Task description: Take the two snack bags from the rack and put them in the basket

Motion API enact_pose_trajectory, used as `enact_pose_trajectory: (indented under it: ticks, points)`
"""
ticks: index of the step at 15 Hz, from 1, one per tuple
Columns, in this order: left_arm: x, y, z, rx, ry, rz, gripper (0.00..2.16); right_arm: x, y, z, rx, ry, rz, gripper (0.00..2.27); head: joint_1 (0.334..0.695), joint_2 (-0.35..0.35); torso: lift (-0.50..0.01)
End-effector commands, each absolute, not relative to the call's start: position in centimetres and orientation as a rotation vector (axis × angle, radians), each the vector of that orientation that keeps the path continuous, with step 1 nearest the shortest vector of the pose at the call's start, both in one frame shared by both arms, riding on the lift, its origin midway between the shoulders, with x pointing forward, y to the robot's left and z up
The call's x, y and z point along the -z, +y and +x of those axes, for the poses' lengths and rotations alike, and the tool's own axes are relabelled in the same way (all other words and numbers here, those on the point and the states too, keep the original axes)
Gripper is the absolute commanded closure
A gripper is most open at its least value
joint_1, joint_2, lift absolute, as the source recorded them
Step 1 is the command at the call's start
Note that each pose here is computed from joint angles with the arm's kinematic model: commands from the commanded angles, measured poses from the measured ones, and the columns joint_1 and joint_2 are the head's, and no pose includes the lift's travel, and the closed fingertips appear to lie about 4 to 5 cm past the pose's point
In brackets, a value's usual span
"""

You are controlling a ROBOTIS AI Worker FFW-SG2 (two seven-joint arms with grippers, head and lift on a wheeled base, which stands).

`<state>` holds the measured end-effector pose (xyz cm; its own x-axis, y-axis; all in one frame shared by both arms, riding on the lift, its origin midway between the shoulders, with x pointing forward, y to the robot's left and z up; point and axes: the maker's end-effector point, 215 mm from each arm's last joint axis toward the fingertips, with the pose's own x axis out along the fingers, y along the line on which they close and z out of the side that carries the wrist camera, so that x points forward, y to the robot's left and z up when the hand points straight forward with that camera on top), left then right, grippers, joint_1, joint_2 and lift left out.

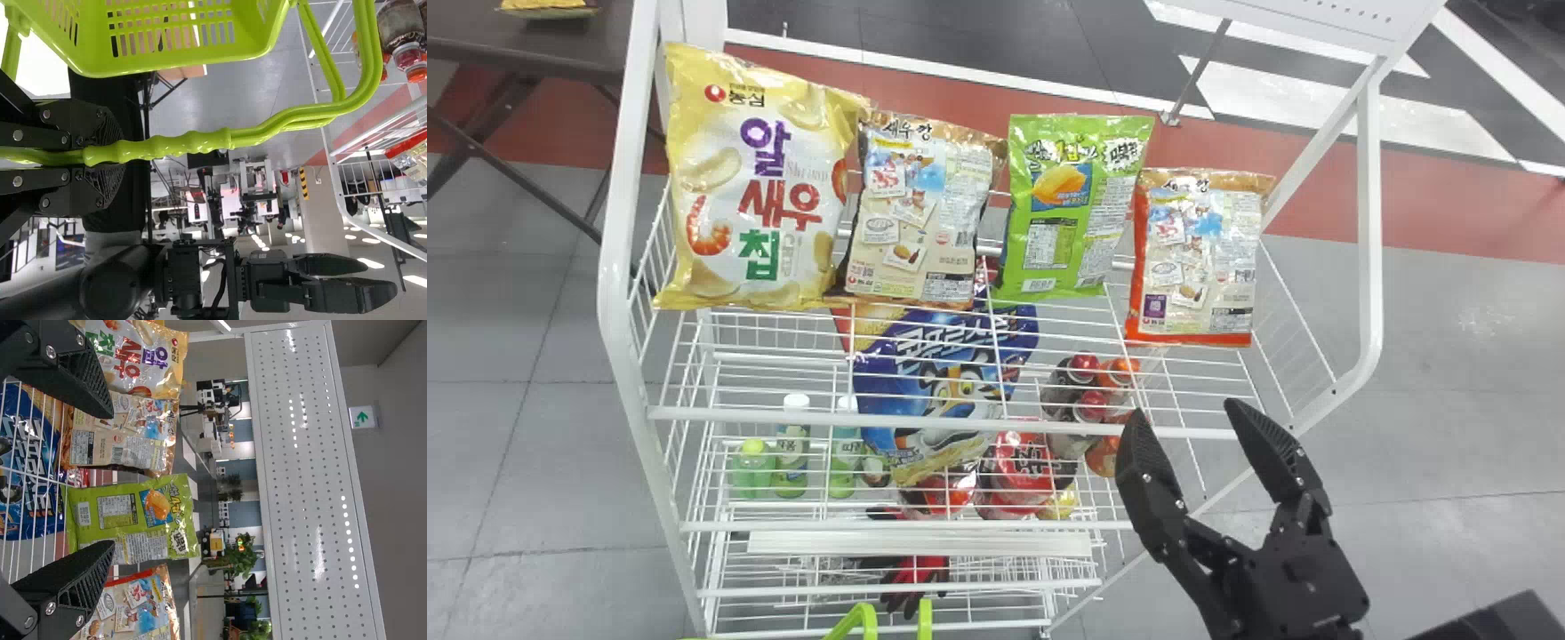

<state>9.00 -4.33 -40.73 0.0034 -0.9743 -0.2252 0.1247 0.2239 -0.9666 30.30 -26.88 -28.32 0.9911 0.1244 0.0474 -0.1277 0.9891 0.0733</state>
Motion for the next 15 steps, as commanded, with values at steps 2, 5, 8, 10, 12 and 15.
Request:
enact_pose_trajectory:
  ticks: [2,5,8,10,12,15]
  points:
    - [40.7,-4.4,9.2,1.105,1.221,-0.950,1.52,28.6,-27.0,30.4,-0.125,-0.040,0.078,0.15,0.695,-0.350,-0.010]
    - [40.7,-4.4,9.1,1.104,1.223,-0.952,1.52,30.2,-27.1,32.8,-0.124,-0.008,0.087,0.15,0.695,-0.350,-0.010]
    - [41.2,-4.4,8.9,1.096,1.236,-0.957,1.52,33.4,-27.2,37.8,-0.123,0.098,0.105,0.15,0.695,-0.350,-0.010]
    - [41.4,-4.4,9.2,1.097,1.239,-0.956,1.52,33.9,-28.0,41.2,-0.102,0.121,0.094,0.15,0.695,-0.350,-0.010]
    - [41.4,-4.5,9.8,1.110,1.260,-0.945,1.52,32.8,-29.7,43.3,-0.067,0.091,0.069,0.15,0.695,-0.350,-0.010]
    - [41.8,-4.4,9.8,1.105,1.273,-0.955,1.52,34.3,-30.6,48.0,-0.045,0.142,0.035,0.14,0.695,-0.350,-0.010]
